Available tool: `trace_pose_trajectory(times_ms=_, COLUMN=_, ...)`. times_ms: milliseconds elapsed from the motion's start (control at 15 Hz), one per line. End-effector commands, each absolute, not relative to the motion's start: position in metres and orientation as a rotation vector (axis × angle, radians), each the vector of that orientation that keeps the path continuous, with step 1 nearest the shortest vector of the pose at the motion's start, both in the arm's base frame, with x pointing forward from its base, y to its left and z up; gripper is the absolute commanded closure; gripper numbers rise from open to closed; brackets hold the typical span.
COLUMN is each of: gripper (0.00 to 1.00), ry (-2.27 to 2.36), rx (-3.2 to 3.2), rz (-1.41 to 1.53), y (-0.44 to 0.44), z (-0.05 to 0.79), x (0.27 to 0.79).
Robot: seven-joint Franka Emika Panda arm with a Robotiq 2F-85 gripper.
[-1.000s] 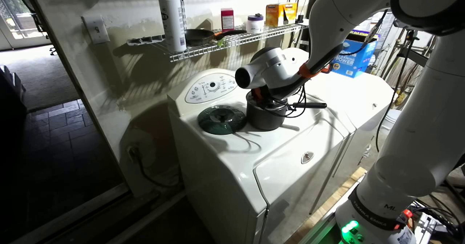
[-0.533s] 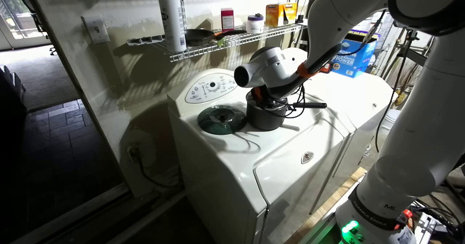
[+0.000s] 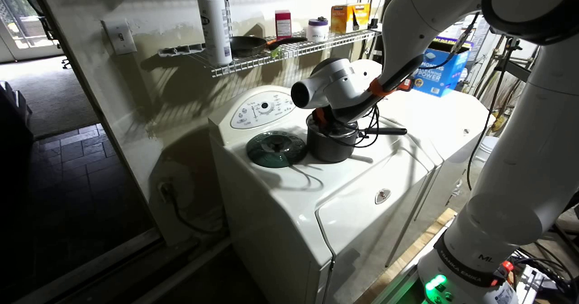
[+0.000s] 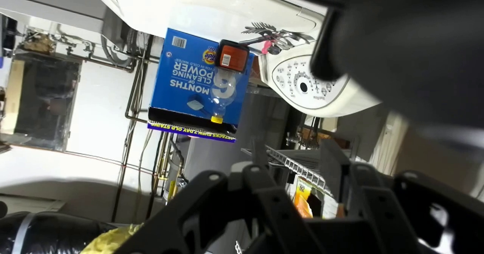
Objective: Place the spoon in the pot
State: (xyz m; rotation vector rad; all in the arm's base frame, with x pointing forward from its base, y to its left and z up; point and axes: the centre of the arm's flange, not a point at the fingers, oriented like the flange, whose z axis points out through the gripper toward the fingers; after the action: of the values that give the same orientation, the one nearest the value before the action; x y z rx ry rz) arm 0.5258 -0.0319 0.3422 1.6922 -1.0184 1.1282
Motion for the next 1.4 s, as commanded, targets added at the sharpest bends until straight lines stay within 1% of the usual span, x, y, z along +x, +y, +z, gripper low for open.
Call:
trace_pose_trajectory(times_ms=0, gripper=0.27, ry=-1.032, rx=1.702, rz=1.090, y=-0.034, z=0.331, x=0.534)
trace_pose_trajectory(times_ms=200, gripper=0.05, ry=-1.038, rx=1.704, rz=1.097, y=-0.035, z=0.334, x=0.534)
trace_pose_trajectory(times_ms=333, gripper=0.00, ry=-1.040, rx=1.704, rz=1.100, y=-0.035, z=0.336, x=0.534)
trace_pose_trajectory(times_ms=800, gripper=0.00, ry=-1.053, rx=1.724, rz=1.088, y=-0.034, z=0.349, x=0.529)
trace_pose_trajectory(times_ms=1333, gripper=0.00, ry=-1.130, rx=1.847, rz=1.011, y=-0.026, z=0.391, x=0.516)
